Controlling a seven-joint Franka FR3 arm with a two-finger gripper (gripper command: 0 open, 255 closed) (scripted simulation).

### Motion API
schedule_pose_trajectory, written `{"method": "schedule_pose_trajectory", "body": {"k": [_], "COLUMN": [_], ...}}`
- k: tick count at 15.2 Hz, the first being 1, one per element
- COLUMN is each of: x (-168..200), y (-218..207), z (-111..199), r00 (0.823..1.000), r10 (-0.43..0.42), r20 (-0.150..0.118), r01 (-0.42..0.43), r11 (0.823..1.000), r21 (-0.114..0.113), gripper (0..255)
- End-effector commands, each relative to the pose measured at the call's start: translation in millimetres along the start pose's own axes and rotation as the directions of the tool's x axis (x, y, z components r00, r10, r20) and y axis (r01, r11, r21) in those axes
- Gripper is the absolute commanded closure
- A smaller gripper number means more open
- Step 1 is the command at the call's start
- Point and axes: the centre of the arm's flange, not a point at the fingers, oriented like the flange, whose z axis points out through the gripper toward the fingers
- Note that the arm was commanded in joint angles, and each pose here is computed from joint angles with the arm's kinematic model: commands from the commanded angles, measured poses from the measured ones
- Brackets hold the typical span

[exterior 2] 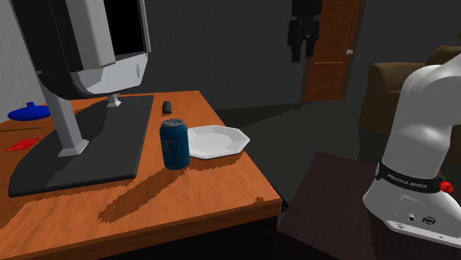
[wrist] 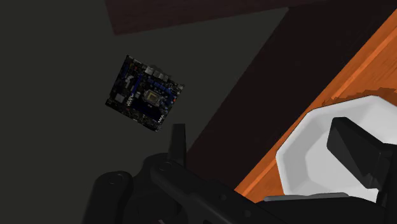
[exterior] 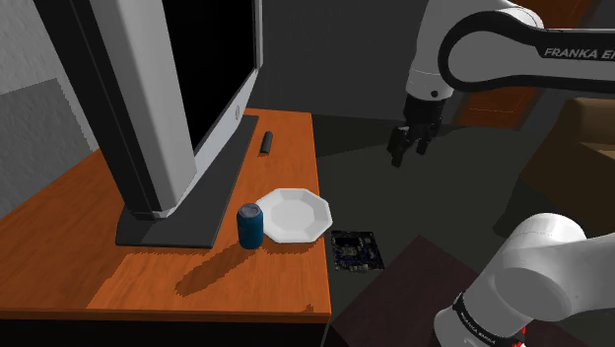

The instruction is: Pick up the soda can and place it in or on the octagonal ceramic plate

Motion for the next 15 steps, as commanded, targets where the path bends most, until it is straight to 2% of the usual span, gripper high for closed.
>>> {"method": "schedule_pose_trajectory", "body": {"k": [1, 15], "x": [0.0, 67.7], "y": [0.0, -158.0], "z": [0.0, 42.6], "r00": [1.000, 1.000], "r10": [0.000, -0.024], "r20": [0.000, -0.007], "r01": [0.000, 0.025], "r11": [1.000, 0.998], "r21": [0.000, 0.053], "gripper": [0, 0]}}
